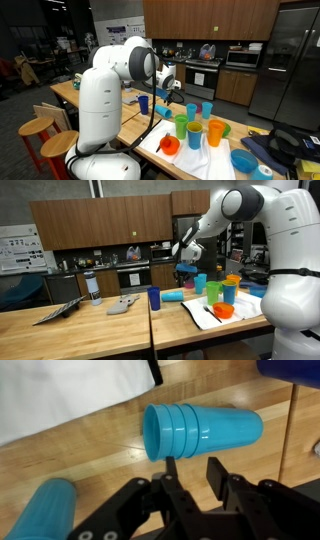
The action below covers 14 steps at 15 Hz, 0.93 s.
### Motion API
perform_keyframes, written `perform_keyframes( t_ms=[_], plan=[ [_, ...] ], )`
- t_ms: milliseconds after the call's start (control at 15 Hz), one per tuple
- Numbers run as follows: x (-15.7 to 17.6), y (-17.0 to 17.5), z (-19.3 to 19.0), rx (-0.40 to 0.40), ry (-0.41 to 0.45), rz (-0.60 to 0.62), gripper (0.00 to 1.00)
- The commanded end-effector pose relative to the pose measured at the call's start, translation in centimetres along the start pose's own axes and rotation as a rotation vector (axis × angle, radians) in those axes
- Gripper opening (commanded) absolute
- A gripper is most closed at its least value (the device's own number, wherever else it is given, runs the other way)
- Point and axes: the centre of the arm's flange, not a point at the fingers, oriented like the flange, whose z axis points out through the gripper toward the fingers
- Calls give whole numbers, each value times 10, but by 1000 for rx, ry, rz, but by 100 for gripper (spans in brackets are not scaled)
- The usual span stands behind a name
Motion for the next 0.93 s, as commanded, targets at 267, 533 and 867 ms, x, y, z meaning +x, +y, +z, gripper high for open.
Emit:
perform_keyframes(
  t_ms=[267,533,867],
  plan=[
    [-7,-2,-23,2,26,-26,63],
    [-7,7,-21,-1,24,-25,89],
    [-12,39,-1,34,-23,101,100]
  ],
)
